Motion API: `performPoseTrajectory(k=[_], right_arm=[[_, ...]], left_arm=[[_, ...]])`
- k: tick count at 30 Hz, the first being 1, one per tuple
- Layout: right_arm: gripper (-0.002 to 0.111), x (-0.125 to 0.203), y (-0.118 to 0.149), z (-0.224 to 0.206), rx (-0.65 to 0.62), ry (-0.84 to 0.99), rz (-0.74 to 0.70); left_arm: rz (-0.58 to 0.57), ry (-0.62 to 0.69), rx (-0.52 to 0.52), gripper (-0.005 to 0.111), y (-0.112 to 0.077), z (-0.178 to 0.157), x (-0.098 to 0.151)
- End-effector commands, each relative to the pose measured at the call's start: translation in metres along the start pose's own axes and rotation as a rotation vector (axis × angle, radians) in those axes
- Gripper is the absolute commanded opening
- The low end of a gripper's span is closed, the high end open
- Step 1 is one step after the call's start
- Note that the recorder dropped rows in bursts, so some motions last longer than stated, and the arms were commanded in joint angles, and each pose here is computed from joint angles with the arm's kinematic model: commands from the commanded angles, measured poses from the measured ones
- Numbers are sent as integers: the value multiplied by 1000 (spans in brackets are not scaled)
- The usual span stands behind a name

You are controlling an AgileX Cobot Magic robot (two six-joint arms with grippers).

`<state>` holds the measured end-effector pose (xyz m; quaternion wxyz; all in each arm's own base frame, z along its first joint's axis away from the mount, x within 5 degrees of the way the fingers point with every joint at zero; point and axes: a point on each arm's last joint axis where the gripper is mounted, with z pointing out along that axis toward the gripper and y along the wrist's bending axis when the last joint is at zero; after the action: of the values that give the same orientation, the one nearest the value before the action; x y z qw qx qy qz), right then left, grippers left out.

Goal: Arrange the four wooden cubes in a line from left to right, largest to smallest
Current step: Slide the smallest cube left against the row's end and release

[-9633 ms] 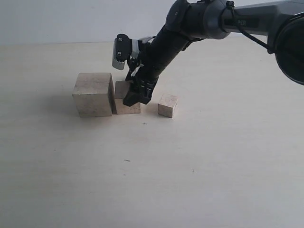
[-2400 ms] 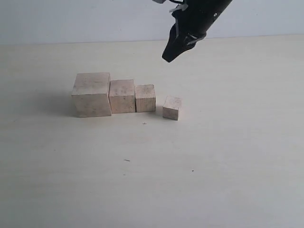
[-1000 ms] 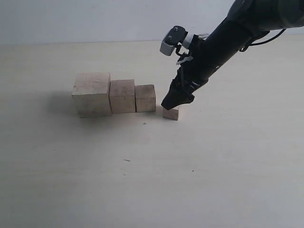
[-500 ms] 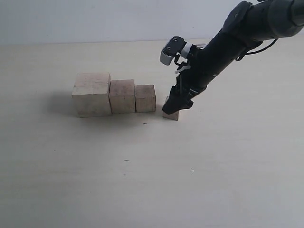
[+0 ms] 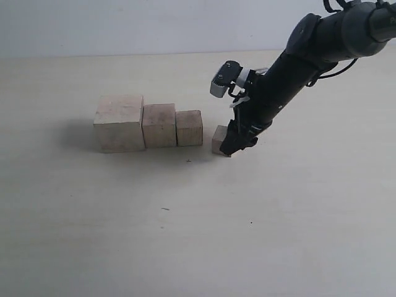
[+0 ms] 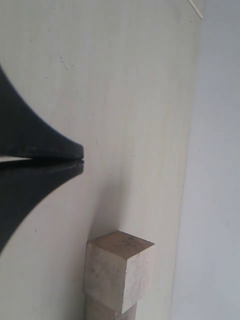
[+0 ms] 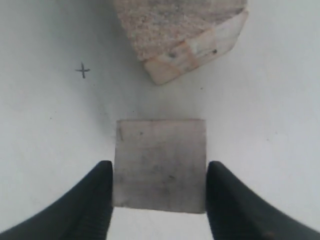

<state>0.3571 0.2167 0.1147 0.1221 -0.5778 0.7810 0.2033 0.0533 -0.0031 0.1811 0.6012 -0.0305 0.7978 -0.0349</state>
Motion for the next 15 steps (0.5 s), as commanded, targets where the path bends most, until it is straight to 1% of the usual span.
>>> performPoseTrajectory(k=[1,2,3,4,5,6,7,9,11,13,15], right_arm=[[19,3,-3,-2,27,26,7],[2,2,-4,-2,38,22,-4],[0,2,-5,-2,51,17,-6],[0,1,-9,-2,97,11,-55],[0,1,-10,-2,107,9,-90],[0,0,-12,-2,130,7,-181],[0,-1,-13,-2,136,9,-256],[0,-2,-12,-2,127,-9,-359],[0,-5,-11,2,116,-54,-431],[0,-7,-11,8,100,-96,-442],[0,-5,-12,14,88,-101,-445]], left_arm=[[-3,-10,6,0,0,0,0],[-3,-10,6,0,0,0,0],[-3,-10,6,0,0,0,0],[-3,-10,6,0,0,0,0],[-3,-10,6,0,0,0,0],[-3,-10,6,0,0,0,0],[-3,-10,6,0,0,0,0],[-3,-10,6,0,0,0,0],[-3,-10,6,0,0,0,0],[-3,-10,6,0,0,0,0],[-3,-10,6,0,0,0,0]])
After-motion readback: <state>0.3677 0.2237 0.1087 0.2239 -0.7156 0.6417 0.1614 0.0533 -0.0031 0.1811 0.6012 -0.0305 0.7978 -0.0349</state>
